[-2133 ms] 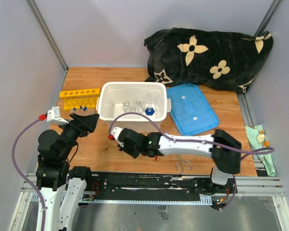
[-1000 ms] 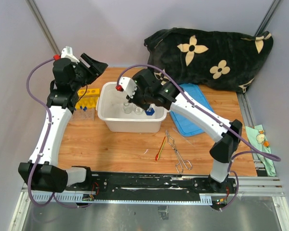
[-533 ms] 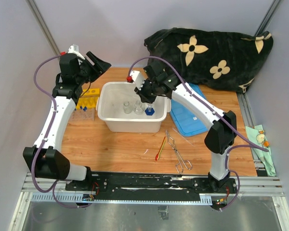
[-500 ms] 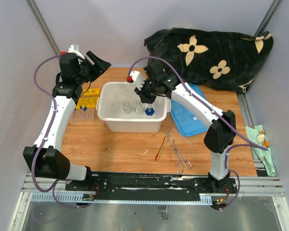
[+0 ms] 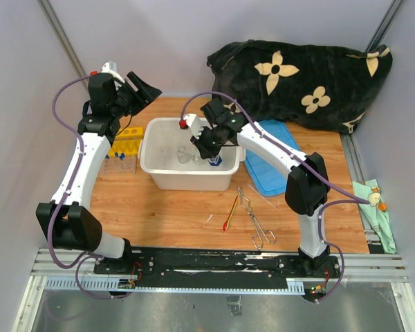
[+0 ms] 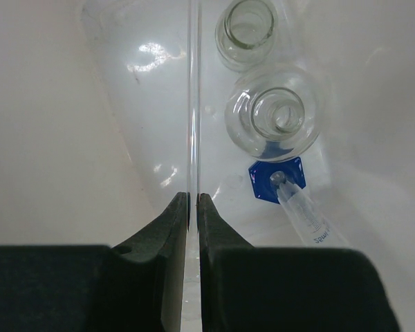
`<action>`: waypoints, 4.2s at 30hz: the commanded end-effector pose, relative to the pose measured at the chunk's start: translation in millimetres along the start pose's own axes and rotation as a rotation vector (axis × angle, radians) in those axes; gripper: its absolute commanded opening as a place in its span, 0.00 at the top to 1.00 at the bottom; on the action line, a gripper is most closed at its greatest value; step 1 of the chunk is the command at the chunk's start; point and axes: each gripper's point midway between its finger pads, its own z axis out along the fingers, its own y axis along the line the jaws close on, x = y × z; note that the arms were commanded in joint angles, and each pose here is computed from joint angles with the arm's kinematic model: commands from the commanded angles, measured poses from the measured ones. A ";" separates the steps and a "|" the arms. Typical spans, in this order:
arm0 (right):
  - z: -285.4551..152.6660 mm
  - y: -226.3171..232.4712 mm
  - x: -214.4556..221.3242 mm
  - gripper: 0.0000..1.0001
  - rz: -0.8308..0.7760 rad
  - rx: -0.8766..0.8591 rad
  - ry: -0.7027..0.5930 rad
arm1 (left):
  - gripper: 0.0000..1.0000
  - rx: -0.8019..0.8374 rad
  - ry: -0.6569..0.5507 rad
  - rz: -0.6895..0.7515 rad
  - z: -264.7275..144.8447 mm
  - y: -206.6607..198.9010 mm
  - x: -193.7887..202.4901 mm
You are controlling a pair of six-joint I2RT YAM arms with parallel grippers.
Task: Organize the chemistry lab equipment
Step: Place the chemistry item in the storage box, then pick up the chemistry item at the center of the board.
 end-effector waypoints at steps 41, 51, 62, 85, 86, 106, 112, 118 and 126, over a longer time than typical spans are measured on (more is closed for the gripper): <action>72.6 -3.7 62.4 0.97 0.071 0.038 0.212 | 0.32 0.092 -0.019 0.028 -10.8 -28.8 -12.8; 71.6 -2.5 62.2 0.92 0.075 0.036 0.211 | 0.31 0.084 -0.018 0.028 -12.0 -26.1 -10.6; 65.1 -1.3 58.7 0.79 0.074 0.040 0.200 | 0.31 0.075 -0.015 0.024 -13.7 -22.8 -7.3; 5.4 -3.9 7.5 0.76 0.041 0.121 0.073 | 0.31 0.094 -0.005 0.002 -15.4 -23.8 -1.9; -1.2 -4.5 2.7 0.76 0.034 0.132 0.063 | 0.31 0.094 -0.005 0.002 -14.9 -23.8 -2.2; -214.0 -4.2 -9.0 0.75 0.138 0.594 -0.195 | 0.31 0.107 -0.025 0.017 2.9 -31.3 -18.2; -215.8 18.9 94.4 0.76 0.388 0.684 -0.034 | 0.32 0.108 -0.020 0.000 16.8 -32.8 -23.6; -186.2 48.3 159.9 0.76 0.569 0.636 0.082 | 0.32 0.094 0.016 -0.018 32.1 -25.0 -16.5; -150.6 61.7 218.6 0.78 0.709 0.577 0.149 | 0.33 0.115 0.084 -0.047 38.6 -18.8 3.7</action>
